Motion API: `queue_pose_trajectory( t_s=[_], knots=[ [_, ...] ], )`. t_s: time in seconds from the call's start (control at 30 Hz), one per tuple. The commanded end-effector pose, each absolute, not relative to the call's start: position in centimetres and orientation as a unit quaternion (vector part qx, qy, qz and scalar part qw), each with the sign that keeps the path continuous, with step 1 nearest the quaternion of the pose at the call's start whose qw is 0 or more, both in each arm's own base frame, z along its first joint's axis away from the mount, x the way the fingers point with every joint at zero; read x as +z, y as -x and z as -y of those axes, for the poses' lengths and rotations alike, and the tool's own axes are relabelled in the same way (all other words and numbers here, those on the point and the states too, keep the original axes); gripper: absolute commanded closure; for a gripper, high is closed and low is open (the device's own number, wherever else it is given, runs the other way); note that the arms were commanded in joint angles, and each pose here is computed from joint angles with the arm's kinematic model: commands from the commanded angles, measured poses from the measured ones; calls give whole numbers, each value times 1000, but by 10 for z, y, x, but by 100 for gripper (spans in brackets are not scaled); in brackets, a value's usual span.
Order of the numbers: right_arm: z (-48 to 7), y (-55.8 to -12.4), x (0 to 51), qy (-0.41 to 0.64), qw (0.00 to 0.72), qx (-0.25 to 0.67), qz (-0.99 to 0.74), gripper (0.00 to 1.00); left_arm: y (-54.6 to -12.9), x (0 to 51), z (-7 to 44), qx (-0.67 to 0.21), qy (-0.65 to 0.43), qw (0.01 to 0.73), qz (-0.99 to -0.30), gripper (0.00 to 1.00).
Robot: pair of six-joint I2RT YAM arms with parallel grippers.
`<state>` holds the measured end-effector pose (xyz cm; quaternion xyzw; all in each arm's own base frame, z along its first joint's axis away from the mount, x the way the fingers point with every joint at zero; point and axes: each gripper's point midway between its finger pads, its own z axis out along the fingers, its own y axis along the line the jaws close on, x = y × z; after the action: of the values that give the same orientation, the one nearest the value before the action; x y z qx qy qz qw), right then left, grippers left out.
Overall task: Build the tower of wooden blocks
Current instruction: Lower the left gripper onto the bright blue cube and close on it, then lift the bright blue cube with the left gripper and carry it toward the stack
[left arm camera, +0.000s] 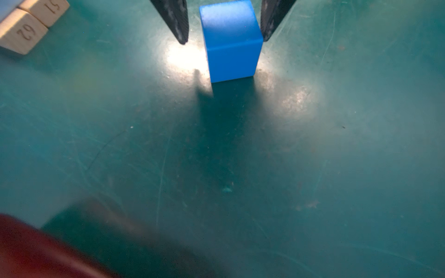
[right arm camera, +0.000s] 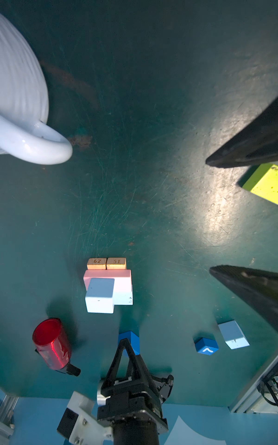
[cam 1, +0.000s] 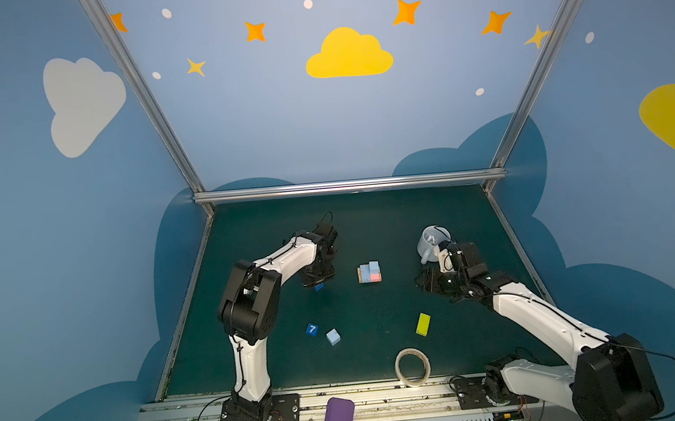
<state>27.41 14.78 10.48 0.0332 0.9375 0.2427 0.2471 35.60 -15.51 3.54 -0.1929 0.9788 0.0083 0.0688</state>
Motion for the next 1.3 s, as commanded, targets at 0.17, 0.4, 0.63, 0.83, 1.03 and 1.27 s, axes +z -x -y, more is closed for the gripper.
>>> queue_pose_trajectory(
  t_s=[0.17,0.4,0.63,0.83,1.03,1.27],
  knots=[
    [-148,-277,107,-35,251,246,-936,37,-358,35,152,19,192,66,-979,57],
    [-148,-278,107,-36,251,246,-936,37,-357,34,151,22,192,65,-979,62],
    [-149,-277,106,-36,249,246,-936,37,-358,37,152,20,187,67,-980,78],
    [-149,-278,106,-35,250,247,-936,37,-362,50,160,12,168,75,-983,86],
    [-149,-280,107,-35,252,247,-935,37,-369,69,180,-1,128,87,-988,86],
    [-150,-281,107,-32,253,249,-934,37,-377,84,210,-26,96,93,-991,84]
  ],
)
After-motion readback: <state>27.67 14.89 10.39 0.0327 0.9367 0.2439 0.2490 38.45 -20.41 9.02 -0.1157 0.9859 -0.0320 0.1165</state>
